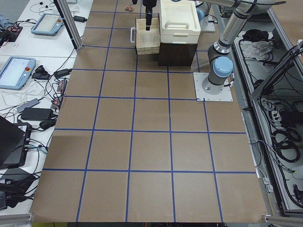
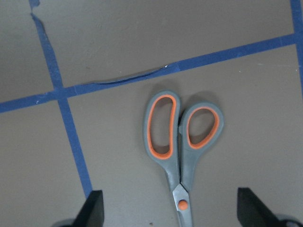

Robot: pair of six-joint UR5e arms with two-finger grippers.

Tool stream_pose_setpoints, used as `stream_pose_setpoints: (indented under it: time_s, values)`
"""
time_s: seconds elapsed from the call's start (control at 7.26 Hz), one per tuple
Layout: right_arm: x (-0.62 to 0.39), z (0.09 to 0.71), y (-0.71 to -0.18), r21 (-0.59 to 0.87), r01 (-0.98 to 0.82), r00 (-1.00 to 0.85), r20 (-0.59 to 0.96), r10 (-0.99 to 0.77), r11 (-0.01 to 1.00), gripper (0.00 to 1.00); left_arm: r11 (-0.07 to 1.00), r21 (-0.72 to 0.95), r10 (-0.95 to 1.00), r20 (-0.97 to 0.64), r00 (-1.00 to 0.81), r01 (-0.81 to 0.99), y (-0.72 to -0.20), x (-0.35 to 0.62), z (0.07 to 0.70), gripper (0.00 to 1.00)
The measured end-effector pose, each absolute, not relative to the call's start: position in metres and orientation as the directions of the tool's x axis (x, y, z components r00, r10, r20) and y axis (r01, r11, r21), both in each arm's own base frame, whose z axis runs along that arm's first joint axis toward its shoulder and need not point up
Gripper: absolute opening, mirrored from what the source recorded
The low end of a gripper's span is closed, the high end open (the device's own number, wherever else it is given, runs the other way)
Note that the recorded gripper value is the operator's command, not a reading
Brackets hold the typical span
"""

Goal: Put scissors in drawer and close it
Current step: 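Lower the right gripper and grasp the scissors by the handles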

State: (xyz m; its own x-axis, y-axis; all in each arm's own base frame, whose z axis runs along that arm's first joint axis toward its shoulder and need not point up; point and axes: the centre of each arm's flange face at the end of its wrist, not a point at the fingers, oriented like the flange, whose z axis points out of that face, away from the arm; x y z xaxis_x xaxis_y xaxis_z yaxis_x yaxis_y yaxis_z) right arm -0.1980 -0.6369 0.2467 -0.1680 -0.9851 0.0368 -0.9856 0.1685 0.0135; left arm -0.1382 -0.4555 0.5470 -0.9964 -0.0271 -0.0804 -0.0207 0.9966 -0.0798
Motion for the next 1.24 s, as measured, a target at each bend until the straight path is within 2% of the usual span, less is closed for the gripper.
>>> stream_pose_setpoints:
  time_s: [0.55,0.69,1.24]
  values:
    - [-0.213,0.213,-0.651,0.027,-0.999,-0.026,0.035,-0.999,0.027,0.99,0.997,-0.079,-0.028,-0.080,-0.996,-0.022,-0.456,-0.138,0.546,1.00]
    - [-0.215,0.207,-0.652,0.027,-1.000,-0.002,0.030,-1.000,0.002,0.96,0.997,-0.080,-0.028,-0.080,-0.996,-0.022,-0.456,-0.138,0.547,1.00]
    - [-0.224,0.180,-0.648,0.004,-0.998,0.070,-0.005,-0.998,-0.070,0.96,0.996,-0.081,-0.029,-0.081,-0.996,-0.022,-0.456,-0.138,0.547,1.00]
